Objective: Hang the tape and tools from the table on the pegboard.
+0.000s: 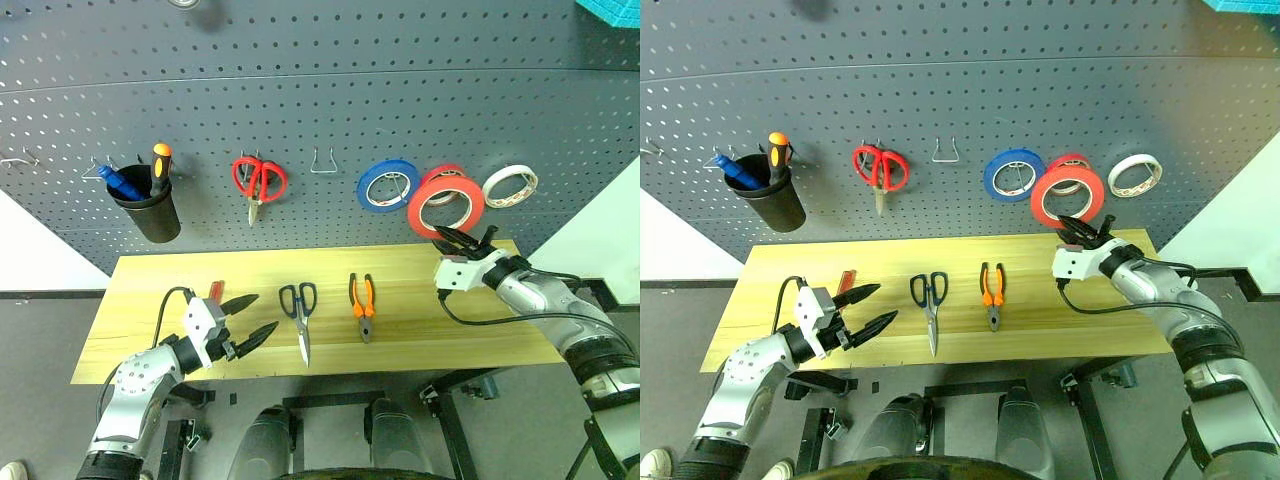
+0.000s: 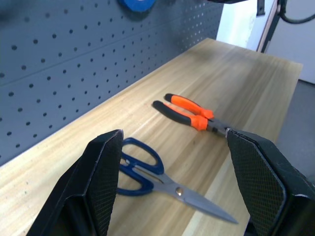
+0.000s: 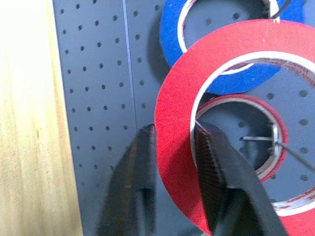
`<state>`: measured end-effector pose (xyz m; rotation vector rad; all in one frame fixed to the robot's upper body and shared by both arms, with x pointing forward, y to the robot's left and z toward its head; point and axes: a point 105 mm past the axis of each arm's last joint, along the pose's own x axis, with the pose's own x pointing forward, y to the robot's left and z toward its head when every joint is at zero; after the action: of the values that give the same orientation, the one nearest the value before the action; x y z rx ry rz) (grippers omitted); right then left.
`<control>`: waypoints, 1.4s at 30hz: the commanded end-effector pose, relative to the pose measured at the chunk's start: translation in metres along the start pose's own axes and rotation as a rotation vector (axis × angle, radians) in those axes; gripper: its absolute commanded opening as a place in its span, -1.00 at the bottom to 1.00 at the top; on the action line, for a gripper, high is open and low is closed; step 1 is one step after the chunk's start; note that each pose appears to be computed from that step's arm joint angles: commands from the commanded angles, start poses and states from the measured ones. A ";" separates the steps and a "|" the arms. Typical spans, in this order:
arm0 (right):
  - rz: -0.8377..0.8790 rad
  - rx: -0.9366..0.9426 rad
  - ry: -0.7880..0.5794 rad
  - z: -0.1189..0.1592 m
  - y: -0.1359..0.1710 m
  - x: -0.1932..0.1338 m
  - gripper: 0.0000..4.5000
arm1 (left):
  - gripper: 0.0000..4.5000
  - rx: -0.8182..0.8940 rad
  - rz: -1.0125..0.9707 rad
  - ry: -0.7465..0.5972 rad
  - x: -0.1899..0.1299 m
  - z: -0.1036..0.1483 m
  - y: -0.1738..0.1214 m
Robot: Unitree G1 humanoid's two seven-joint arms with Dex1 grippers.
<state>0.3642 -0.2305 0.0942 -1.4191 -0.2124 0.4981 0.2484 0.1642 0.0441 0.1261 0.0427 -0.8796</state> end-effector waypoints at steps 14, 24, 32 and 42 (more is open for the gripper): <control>0.422 0.943 -0.023 0.098 0.095 0.004 0.82 | 0.56 0.086 0.055 0.220 -0.046 -0.020 0.038; 0.435 1.327 0.414 0.126 0.106 0.051 0.98 | 0.56 0.132 0.004 0.297 -0.057 -0.012 0.056; 0.336 1.277 0.611 0.122 0.104 0.070 0.98 | 0.56 0.115 -0.010 0.255 -0.045 -0.011 0.046; 0.434 1.417 0.686 0.143 0.116 0.078 0.98 | 0.56 0.108 -0.012 0.240 -0.041 -0.001 0.042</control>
<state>0.3423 -0.0704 -0.0180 -0.1719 0.8994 0.3158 0.2510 0.2200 0.0377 0.3220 0.2597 -0.8918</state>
